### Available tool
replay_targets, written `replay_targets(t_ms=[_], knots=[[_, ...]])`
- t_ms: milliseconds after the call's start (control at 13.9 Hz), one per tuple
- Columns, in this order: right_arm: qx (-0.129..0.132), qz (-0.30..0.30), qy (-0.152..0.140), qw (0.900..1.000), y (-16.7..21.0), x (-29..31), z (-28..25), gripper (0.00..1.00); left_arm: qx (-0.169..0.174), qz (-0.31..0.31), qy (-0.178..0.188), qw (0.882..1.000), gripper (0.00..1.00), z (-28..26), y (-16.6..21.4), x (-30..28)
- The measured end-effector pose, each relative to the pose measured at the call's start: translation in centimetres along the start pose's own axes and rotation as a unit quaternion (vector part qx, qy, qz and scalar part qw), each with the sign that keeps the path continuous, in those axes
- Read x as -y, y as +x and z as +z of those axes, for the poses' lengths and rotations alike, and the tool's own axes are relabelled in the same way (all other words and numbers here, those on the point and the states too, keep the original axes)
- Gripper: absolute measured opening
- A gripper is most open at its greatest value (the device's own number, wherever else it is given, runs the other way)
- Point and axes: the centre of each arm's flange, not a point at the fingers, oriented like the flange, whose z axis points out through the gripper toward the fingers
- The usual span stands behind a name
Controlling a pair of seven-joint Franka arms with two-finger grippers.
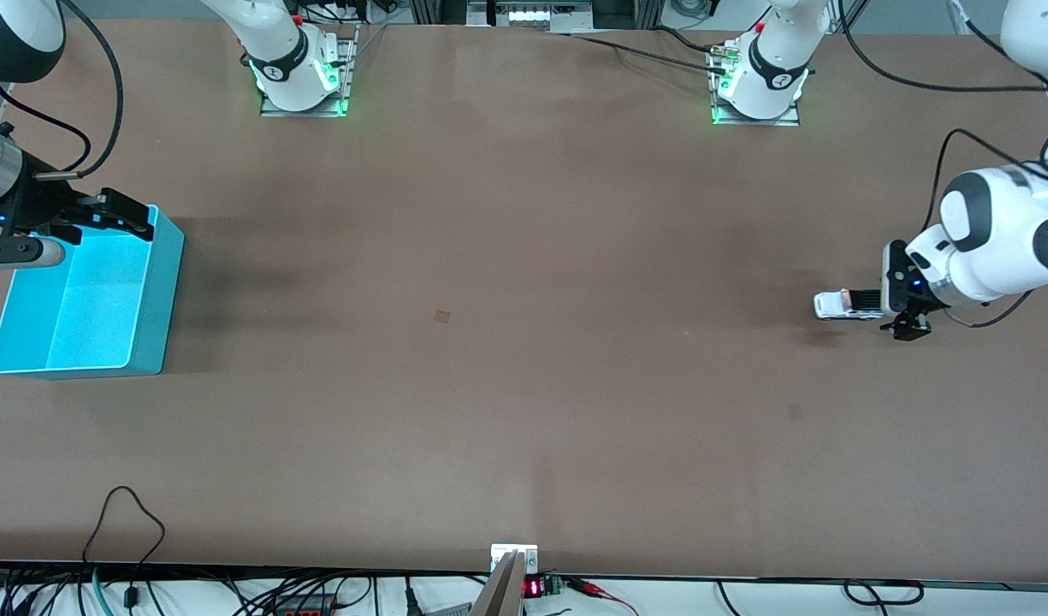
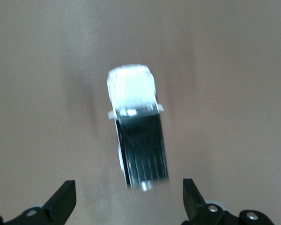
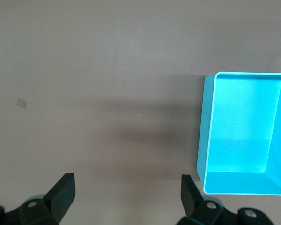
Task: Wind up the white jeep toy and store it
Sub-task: 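Drag the jeep backward along the table with the left gripper, then open the left gripper, releasing the jeep to roll toward the bin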
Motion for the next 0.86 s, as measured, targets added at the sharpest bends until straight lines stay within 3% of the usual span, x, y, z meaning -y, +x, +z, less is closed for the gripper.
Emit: replay_targets(t_ms=[360,865], knots=[[0.000,0.000,0.000,1.000,0.0,0.0,0.0,1.00,0.002,-0.002,-0.006,1.000,1.00,-2.3,0.5,-0.5],[0.000,0.000,0.000,1.000,0.0,0.0,0.0,1.00,0.015,0.039,0.013,0.999,1.00,-4.6,9.8,2.8]])
